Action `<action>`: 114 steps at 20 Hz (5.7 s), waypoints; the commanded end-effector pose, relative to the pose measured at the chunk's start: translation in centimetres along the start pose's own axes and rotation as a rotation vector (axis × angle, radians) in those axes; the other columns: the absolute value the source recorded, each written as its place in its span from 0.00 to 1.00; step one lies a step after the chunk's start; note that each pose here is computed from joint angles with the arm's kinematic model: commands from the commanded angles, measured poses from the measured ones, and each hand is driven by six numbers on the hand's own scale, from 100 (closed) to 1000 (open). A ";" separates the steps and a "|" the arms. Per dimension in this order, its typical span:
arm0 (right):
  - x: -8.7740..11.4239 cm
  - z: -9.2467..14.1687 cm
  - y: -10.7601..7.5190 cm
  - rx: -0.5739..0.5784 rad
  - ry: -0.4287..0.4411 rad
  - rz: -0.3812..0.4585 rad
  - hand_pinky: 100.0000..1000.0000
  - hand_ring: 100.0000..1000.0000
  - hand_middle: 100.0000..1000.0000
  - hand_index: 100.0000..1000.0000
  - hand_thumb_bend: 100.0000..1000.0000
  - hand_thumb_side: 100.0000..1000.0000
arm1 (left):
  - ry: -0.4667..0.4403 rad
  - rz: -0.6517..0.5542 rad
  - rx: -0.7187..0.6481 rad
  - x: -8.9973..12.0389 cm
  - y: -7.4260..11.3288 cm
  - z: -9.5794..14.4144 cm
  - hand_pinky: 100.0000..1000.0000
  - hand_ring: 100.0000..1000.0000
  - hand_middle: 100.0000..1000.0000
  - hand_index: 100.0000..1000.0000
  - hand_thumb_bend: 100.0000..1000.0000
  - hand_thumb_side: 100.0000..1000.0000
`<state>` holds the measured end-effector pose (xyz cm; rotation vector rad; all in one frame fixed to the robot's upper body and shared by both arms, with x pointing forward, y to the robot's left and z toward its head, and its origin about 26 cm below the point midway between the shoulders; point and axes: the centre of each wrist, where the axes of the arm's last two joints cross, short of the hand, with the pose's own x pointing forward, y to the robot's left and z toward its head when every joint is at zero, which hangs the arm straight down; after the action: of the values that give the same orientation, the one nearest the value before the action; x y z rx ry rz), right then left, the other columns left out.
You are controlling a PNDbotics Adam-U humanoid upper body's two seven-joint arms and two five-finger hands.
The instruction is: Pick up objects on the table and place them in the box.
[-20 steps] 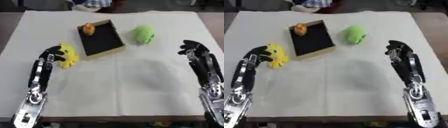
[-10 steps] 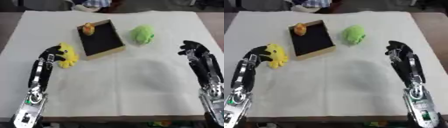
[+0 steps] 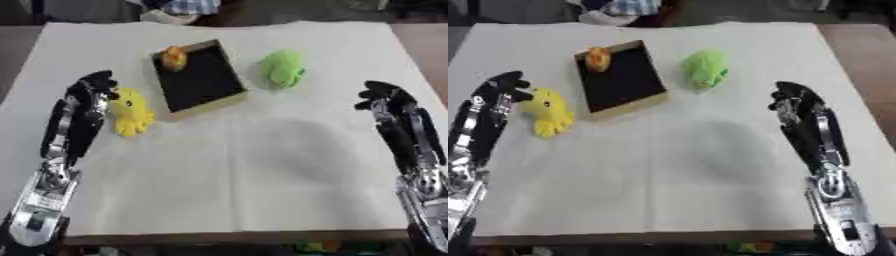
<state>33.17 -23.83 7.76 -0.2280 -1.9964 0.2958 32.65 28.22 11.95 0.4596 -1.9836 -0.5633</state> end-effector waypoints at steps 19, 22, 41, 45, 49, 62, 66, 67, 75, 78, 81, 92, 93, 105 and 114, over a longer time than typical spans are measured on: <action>0.3 0.0 -0.5 0.017 -0.015 0.028 0.76 0.58 0.59 0.75 0.00 0.69 | 0.238 -0.673 -0.565 -0.4 8.2 -8.9 0.79 0.75 0.78 0.92 0.23 0.59; 0.2 0.0 -0.5 0.019 -0.015 0.028 0.76 0.58 0.59 0.75 0.00 0.69 | 0.278 -0.685 -0.602 -1.4 7.7 -9.6 0.78 0.75 0.78 0.92 0.25 0.60; 0.1 0.0 -0.4 0.017 -0.009 0.024 0.76 0.58 0.59 0.75 0.00 0.69 | 0.359 -0.777 -0.728 -5.1 5.0 -10.2 0.71 0.68 0.73 0.87 0.24 0.42; 0.1 0.1 -0.4 0.015 -0.007 0.024 0.76 0.58 0.59 0.75 0.00 0.69 | 0.343 -0.788 -0.723 -5.1 5.1 -10.2 0.64 0.59 0.64 0.83 0.14 0.24; 0.1 0.1 -0.4 0.011 -0.004 0.024 0.76 0.58 0.59 0.75 0.00 0.69 | 0.290 -0.820 -0.663 -3.7 5.7 -10.7 0.54 0.48 0.53 0.76 0.09 0.03; -0.1 0.3 -0.3 0.015 0.003 0.023 0.76 0.58 0.59 0.75 0.00 0.69 | 0.143 -0.832 -0.521 2.4 7.5 -14.1 0.53 0.45 0.49 0.74 0.05 0.02; -0.2 0.4 -0.3 0.019 0.006 0.020 0.76 0.58 0.59 0.75 0.00 0.69 | 0.126 -0.825 -0.542 2.7 5.6 -15.7 0.54 0.45 0.49 0.74 0.03 0.02; -0.2 0.4 -0.2 0.019 0.008 0.019 0.76 0.58 0.59 0.75 0.00 0.69 | 0.120 -0.817 -0.549 2.6 4.9 -16.0 0.54 0.45 0.49 0.74 0.03 0.02; -0.2 0.4 0.0 0.027 0.008 0.012 0.76 0.58 0.59 0.75 0.00 0.69 | 0.086 -0.823 -0.655 1.3 0.5 -16.6 0.58 0.50 0.54 0.77 0.08 0.05; -0.2 0.3 0.0 0.029 0.005 0.010 0.76 0.58 0.59 0.75 0.00 0.69 | 0.079 -0.817 -0.679 0.7 -0.2 -16.3 0.63 0.56 0.61 0.82 0.10 0.14; -0.2 0.3 -0.1 0.026 0.008 0.013 0.76 0.58 0.59 0.75 0.00 0.69 | 0.073 -0.826 -0.687 0.6 0.2 -16.1 0.67 0.63 0.69 0.85 0.20 0.35; 0.8 -2.2 -0.8 0.064 -0.046 0.089 0.76 0.58 0.60 0.76 0.00 0.65 | -0.037 -0.824 -0.564 3.2 4.7 -14.0 0.70 0.67 0.74 0.88 0.21 0.57; 1.3 -3.1 -1.0 0.080 -0.064 0.115 0.76 0.58 0.60 0.76 0.00 0.64 | -0.044 -0.800 -0.538 3.5 5.1 -13.6 0.69 0.66 0.72 0.87 0.15 0.58; 4.2 -13.6 -1.3 0.348 -0.170 0.476 0.77 0.65 0.69 0.85 0.00 0.50 | -0.146 -0.325 -0.219 4.8 4.6 -6.6 0.62 0.55 0.61 0.82 0.00 0.68; 2.8 -18.1 1.7 0.610 -0.105 0.664 0.81 0.78 0.83 0.93 0.00 0.58 | -0.096 -0.114 -0.129 3.6 2.9 -3.4 0.60 0.52 0.57 0.80 0.00 0.74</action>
<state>47.84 -19.47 16.82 -0.4616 -1.8127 1.2880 34.01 27.81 16.43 0.4641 -1.9660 -0.8167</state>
